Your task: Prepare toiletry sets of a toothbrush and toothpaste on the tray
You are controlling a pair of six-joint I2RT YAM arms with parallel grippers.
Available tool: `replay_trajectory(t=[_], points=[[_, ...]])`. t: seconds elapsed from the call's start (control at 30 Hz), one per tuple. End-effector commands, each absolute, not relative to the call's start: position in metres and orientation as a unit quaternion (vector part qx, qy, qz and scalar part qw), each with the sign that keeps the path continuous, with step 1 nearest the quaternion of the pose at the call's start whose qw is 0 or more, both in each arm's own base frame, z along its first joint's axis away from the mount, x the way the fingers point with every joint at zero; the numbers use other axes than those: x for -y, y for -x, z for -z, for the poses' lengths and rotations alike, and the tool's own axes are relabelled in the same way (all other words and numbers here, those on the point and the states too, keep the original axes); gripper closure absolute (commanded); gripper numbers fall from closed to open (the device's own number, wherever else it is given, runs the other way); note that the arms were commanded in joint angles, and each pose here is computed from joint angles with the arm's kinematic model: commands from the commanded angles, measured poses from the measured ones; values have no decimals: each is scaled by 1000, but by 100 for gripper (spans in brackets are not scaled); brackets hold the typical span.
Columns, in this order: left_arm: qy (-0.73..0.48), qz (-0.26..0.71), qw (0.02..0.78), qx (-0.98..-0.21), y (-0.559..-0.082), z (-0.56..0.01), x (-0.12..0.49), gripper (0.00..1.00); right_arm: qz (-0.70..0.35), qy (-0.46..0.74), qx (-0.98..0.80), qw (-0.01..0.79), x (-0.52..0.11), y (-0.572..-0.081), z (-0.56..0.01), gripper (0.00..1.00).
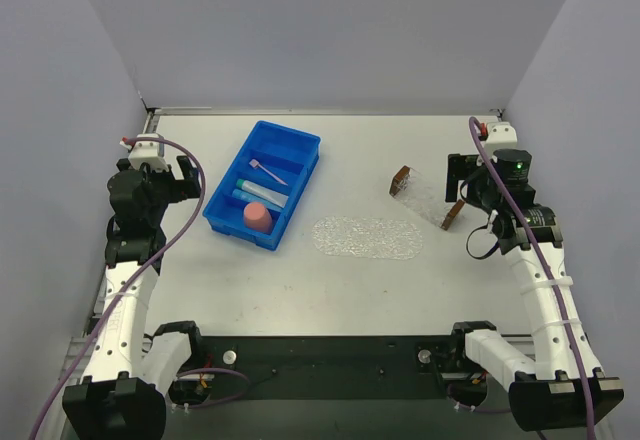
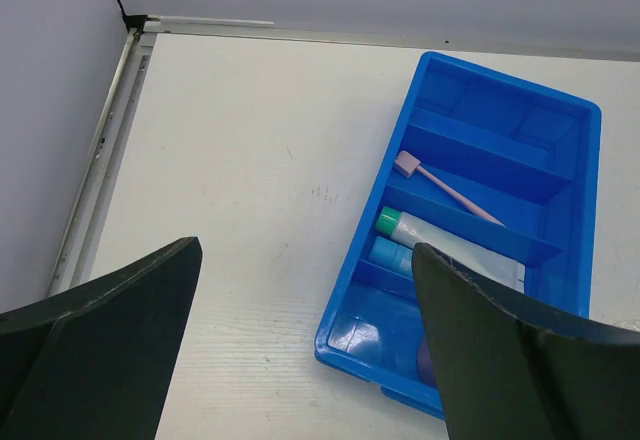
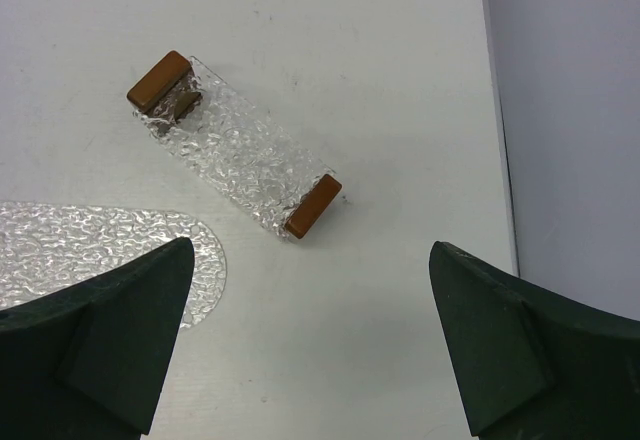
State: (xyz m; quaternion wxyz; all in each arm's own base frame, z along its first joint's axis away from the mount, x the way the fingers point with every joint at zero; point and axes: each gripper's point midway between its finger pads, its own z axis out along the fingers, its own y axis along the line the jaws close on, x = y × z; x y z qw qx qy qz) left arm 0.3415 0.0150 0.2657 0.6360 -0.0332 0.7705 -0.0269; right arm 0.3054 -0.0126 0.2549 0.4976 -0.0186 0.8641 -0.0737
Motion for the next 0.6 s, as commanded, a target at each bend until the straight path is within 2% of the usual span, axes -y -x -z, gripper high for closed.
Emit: replay_trajectory(t=[0.0, 0.57], points=[[28, 21, 651, -758, -342, -281, -16, 3, 73, 6, -855, 514, 14, -310, -262, 2], [21, 21, 647, -762, -341, -276, -15, 3, 63, 22, -867, 494, 9, -311, -252, 3]])
